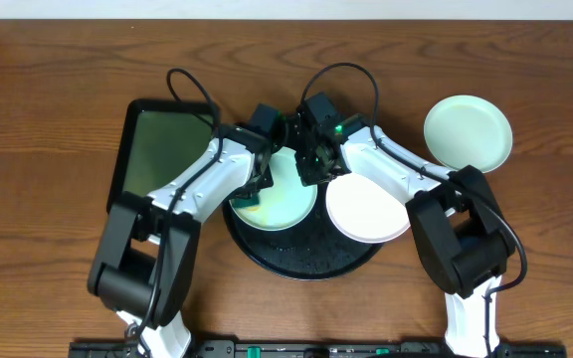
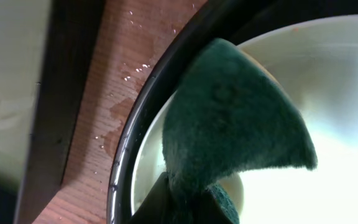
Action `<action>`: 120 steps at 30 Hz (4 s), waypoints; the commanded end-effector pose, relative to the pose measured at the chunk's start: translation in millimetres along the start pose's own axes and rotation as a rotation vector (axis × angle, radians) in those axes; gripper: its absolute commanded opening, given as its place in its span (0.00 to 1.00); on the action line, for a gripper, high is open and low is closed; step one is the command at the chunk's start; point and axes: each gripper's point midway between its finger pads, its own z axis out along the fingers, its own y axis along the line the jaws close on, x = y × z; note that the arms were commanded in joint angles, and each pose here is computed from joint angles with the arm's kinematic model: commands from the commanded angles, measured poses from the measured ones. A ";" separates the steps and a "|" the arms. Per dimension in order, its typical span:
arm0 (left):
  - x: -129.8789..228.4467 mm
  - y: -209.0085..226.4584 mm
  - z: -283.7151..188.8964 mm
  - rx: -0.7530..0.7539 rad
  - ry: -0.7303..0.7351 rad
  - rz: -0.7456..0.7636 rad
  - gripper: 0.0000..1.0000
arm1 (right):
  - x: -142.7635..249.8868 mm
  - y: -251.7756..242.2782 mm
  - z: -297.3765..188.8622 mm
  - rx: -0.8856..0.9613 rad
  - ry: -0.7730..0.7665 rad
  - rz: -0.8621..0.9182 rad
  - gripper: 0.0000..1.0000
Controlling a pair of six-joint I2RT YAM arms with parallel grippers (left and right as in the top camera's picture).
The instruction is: Clean dirty plates on tray and stack at the side
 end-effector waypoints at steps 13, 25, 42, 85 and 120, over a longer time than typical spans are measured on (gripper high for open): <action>30.5 -73.3 -13.0 0.462 0.134 0.007 0.08 | 20.9 -16.8 19.8 0.066 0.065 0.023 0.01; 10.7 23.8 24.6 -0.046 -0.096 -0.017 0.08 | 23.2 -17.9 20.8 0.069 0.071 0.024 0.01; -6.2 1.8 -27.1 0.135 -0.133 -0.051 0.08 | 22.2 -18.1 20.9 0.070 0.066 0.023 0.01; 3.7 -32.3 -44.4 0.353 -0.061 -0.043 0.07 | 22.7 -20.2 21.2 0.082 0.066 0.023 0.01; -41.5 51.6 -91.4 0.153 -0.349 -0.195 0.07 | 16.8 -12.2 11.4 0.071 0.039 0.007 0.01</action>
